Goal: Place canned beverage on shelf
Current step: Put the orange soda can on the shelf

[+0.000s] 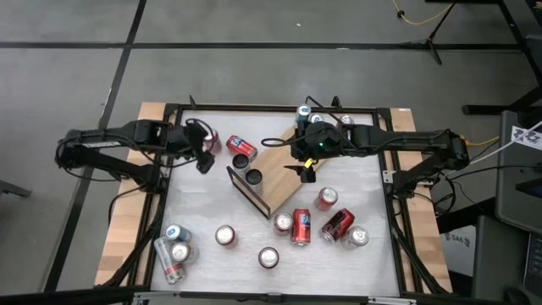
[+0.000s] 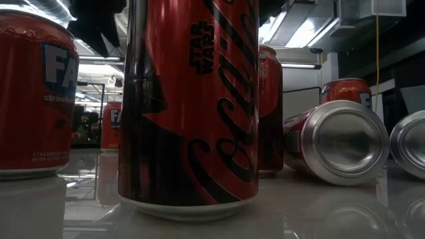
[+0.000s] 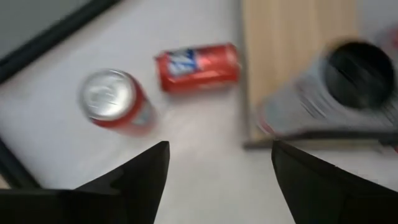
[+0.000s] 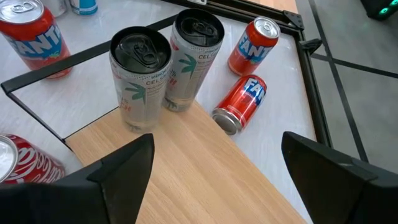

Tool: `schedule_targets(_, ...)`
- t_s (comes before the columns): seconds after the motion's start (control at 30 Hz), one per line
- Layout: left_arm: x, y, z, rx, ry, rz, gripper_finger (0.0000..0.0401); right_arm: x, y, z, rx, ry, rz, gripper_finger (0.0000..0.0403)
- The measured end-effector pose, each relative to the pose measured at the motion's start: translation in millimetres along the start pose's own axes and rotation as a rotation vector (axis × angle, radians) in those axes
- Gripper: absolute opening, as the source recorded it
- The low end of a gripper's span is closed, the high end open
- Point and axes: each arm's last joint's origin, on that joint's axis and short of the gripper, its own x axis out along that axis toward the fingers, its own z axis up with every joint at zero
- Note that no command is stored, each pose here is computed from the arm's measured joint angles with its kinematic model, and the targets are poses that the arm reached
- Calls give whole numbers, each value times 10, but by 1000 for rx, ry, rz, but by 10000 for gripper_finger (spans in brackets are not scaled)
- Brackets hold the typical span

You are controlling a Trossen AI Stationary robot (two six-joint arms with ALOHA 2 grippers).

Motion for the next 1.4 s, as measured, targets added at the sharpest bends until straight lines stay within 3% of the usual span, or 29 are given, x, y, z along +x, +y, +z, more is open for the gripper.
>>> schedule_targets(0.33,137,402,320,-83,-58,104,276,0,0,1,0,-1,1,342)
schedule_targets(0.6,467,624,500,-49,81,100,276,1,1,0,0,-1,1,342)
schedule_targets(0.93,815,742,589,-87,201,165,276,1,1,0,0,-1,1,342)
schedule_targets(1.3,865,753,594,-88,222,173,276,1,1,0,0,-1,2,342)
schedule_targets(1.4,866,752,594,-40,226,165,277,1,1,0,0,-1,2,342)
